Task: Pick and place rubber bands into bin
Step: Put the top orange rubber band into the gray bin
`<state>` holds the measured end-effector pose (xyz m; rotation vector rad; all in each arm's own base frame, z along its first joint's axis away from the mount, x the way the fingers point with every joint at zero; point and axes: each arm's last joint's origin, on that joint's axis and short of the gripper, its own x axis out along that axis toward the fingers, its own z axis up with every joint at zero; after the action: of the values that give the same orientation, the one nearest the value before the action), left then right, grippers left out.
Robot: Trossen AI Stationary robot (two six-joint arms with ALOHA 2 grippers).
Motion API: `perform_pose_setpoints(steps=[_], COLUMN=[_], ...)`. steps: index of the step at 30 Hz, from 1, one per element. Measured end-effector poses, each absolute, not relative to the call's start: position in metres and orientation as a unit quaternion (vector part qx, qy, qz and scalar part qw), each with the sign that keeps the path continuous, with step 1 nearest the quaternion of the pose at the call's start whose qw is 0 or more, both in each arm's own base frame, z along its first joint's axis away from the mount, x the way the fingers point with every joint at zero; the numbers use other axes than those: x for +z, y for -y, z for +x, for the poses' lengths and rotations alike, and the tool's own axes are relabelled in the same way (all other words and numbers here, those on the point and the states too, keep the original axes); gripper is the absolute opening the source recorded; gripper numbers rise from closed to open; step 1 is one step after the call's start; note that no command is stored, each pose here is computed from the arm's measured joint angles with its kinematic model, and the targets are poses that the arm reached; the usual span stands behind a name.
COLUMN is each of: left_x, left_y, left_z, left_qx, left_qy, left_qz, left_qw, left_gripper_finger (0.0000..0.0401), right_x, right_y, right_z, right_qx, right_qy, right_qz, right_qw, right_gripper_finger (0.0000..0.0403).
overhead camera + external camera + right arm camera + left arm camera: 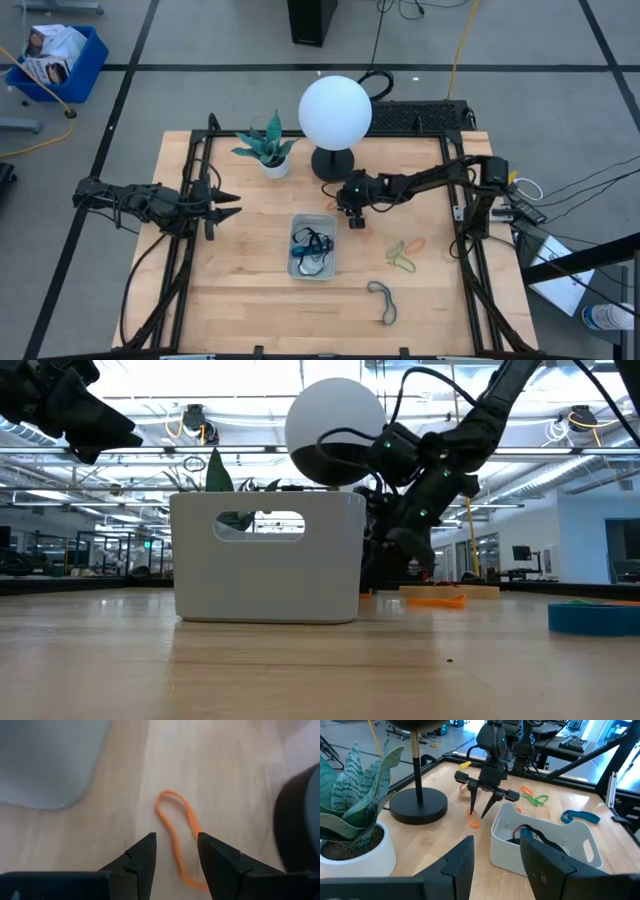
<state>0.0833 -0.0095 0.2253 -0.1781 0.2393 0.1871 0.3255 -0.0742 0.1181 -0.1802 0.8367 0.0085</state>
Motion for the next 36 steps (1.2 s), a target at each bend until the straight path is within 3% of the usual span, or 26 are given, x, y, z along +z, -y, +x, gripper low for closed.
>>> perform_pose_setpoints(steps=[6, 17, 26, 36], left_x=[0.225, 0.225, 0.225, 0.225], left_y=[0.009, 0.009, 0.009, 0.009], left_z=[0.083, 0.083, 0.083, 0.083], left_qx=[0.093, 0.093, 0.093, 0.093], left_qy=[-0.12, -0.12, -0.12, -0.12], left_qz=[-0.087, -0.089, -0.089, -0.088], left_qw=[0.985, 0.984, 0.984, 0.984], left_gripper_finger=[0.0166, 0.0166, 0.0166, 0.0166], right_x=[0.117, 0.095, 0.095, 0.109], right_y=[0.076, 0.079, 0.081, 0.081], right_z=[0.326, 0.328, 0.327, 0.323], right_qx=[0.019, 0.019, 0.018, -0.005], right_qy=[-0.4, -0.419, -0.424, -0.421], right_qz=[-0.079, -0.066, -0.065, -0.059], right_qw=[0.913, 0.905, 0.903, 0.905], right_gripper_finger=[0.0134, 0.0084, 0.0009, 0.0002])
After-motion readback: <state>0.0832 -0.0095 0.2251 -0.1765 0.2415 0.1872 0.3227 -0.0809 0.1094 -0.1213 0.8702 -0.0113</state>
